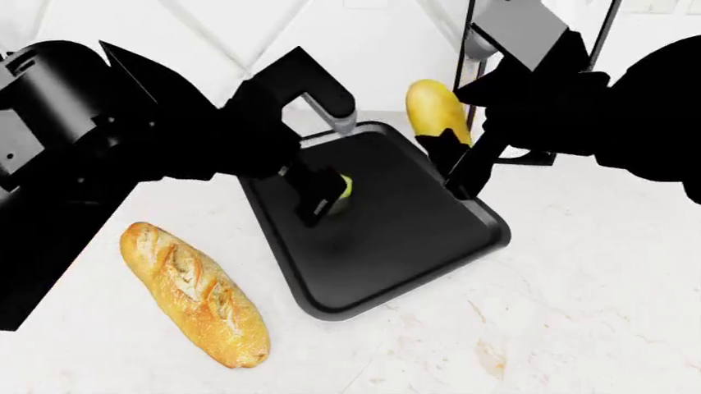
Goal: Pick up the fruits and vegetables and place them in the sink. Turn on the sink faucet to wash them. Then turn the sink off and put them in the tray.
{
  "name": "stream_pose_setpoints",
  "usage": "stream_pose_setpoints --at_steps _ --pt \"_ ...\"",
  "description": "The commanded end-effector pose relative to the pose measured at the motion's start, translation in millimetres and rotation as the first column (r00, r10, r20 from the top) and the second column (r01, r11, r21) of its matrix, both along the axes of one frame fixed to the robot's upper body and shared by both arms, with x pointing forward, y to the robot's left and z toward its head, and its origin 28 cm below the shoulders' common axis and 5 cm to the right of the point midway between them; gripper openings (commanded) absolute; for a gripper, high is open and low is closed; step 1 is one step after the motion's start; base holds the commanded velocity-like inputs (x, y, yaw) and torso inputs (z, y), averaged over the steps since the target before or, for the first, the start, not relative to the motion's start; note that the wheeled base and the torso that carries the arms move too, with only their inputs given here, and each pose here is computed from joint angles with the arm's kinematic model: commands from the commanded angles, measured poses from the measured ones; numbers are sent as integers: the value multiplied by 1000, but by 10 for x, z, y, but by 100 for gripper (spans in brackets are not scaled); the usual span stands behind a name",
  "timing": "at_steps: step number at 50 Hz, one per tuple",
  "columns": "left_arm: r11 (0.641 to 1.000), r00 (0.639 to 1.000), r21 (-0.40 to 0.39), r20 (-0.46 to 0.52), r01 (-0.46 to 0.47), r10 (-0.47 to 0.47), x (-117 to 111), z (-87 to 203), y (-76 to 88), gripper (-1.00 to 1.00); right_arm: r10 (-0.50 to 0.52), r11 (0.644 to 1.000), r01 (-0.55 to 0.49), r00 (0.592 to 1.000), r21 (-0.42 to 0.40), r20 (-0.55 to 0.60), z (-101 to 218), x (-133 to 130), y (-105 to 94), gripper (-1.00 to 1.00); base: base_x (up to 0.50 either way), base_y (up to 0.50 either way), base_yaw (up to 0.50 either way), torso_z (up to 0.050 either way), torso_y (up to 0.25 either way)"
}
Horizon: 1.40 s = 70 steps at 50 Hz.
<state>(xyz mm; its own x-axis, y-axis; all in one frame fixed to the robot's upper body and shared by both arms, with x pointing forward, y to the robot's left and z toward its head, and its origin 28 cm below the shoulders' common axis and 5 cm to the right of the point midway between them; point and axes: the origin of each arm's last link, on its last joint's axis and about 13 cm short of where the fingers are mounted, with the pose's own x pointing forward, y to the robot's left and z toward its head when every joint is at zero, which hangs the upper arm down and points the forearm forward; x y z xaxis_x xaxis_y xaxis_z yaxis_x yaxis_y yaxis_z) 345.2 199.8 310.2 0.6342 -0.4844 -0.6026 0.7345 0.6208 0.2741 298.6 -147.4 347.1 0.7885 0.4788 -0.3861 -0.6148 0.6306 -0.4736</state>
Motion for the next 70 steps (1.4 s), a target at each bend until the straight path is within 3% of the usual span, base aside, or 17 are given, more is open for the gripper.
stream_pose_setpoints --at_steps 1,17,40,70 --pt "999 995 -52 100 -3 9 -294 159 150 100 -1 997 -3 999 -81 -47 -24 206 113 -100 0 0 0 0 0" --pt "991 984 -132 174 -23 46 -442 250 289 100 28 989 -49 989 -143 -142 -162 376 254 -100 0 0 0 0 0" --pt "989 980 -149 195 -17 46 -473 260 312 100 20 966 -86 965 -245 -262 -389 606 416 -100 0 0 0 0 0" --pt "989 980 -150 194 -14 43 -453 230 308 100 5 955 -105 941 -278 -339 -605 785 502 -100 0 0 0 0 0"
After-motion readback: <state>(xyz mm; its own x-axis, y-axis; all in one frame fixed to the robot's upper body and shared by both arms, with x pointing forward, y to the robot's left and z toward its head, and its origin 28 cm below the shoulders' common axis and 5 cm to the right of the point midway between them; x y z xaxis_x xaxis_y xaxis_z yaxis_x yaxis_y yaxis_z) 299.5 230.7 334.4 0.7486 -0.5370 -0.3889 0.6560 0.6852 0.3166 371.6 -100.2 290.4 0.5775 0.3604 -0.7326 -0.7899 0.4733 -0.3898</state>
